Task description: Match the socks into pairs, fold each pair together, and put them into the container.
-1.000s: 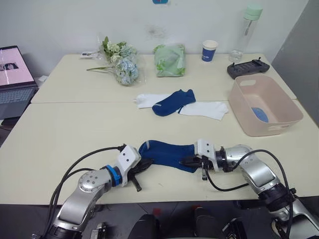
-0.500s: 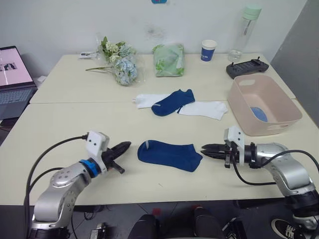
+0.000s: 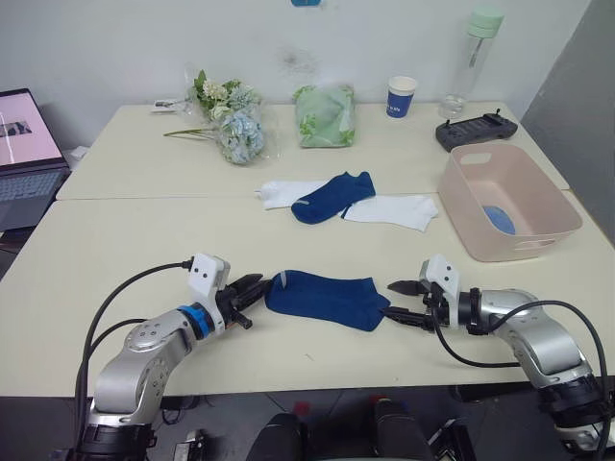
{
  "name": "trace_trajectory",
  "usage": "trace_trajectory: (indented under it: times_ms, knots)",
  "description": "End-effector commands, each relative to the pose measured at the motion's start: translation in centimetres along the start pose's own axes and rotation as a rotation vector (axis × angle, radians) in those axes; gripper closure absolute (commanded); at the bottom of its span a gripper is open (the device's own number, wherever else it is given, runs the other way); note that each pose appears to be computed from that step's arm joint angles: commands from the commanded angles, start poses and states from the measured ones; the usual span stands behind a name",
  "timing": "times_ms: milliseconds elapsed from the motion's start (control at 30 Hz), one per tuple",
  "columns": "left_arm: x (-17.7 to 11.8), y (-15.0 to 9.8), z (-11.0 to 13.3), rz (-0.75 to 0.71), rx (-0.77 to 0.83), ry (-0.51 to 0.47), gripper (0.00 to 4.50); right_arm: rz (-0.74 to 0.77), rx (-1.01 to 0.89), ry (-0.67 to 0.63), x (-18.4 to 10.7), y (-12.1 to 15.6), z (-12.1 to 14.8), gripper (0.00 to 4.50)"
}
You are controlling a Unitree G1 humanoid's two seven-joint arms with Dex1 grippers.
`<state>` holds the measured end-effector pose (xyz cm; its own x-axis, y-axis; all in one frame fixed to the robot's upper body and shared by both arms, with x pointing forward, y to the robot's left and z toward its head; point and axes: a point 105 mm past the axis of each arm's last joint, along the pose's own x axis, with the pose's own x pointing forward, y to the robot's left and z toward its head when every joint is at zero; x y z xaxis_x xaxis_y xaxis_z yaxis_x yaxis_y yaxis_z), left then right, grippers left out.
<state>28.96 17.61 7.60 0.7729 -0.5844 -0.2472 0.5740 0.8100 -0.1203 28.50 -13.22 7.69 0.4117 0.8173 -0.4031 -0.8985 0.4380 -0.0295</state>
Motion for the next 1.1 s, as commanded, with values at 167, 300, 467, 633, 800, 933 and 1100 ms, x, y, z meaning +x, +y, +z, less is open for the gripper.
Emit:
trace_trajectory:
  times_ms: [167, 300, 467, 633, 800, 933, 1100]
  knots:
    - [0.6, 0.1, -0.7, 0.008, 0.02, 0.032, 2.39, -0.002, -0.017, 0.008, 0.4, 0.1, -0.1, 1.51]
    - [0.8, -0.3, -0.6, -0.015, 0.019, 0.03, 3.0, 0.004, -0.007, 0.005, 0.5, 0.1, -0.1, 2.11]
    - [-0.1, -1.2, -1.1, -0.044, 0.0, 0.045, 4.48, 0.033, 0.012, 0.003, 0.3, 0.5, 0.1, 3.82]
    - [-0.9, -2.2, -1.3, -0.055, -0.039, 0.04, 4.5, 0.05, 0.029, 0.005, -0.5, 0.4, 0.4, 4.47]
    - [-1.2, -3.9, -1.4, -0.081, -0.061, 0.046, 4.5, 0.039, 0.029, 0.022, -1.4, -0.7, 0.7, 4.47]
    - [-1.1, -4.3, -1.5, -0.067, -0.07, 0.047, 4.5, 0.045, 0.019, 0.06, -2.3, -1.2, 0.4, 4.47]
    - [-1.3, -5.2, -1.5, -0.08, -0.073, 0.048, 4.5, 0.012, -0.005, 0.064, -2.5, -2.3, 0.5, 4.47]
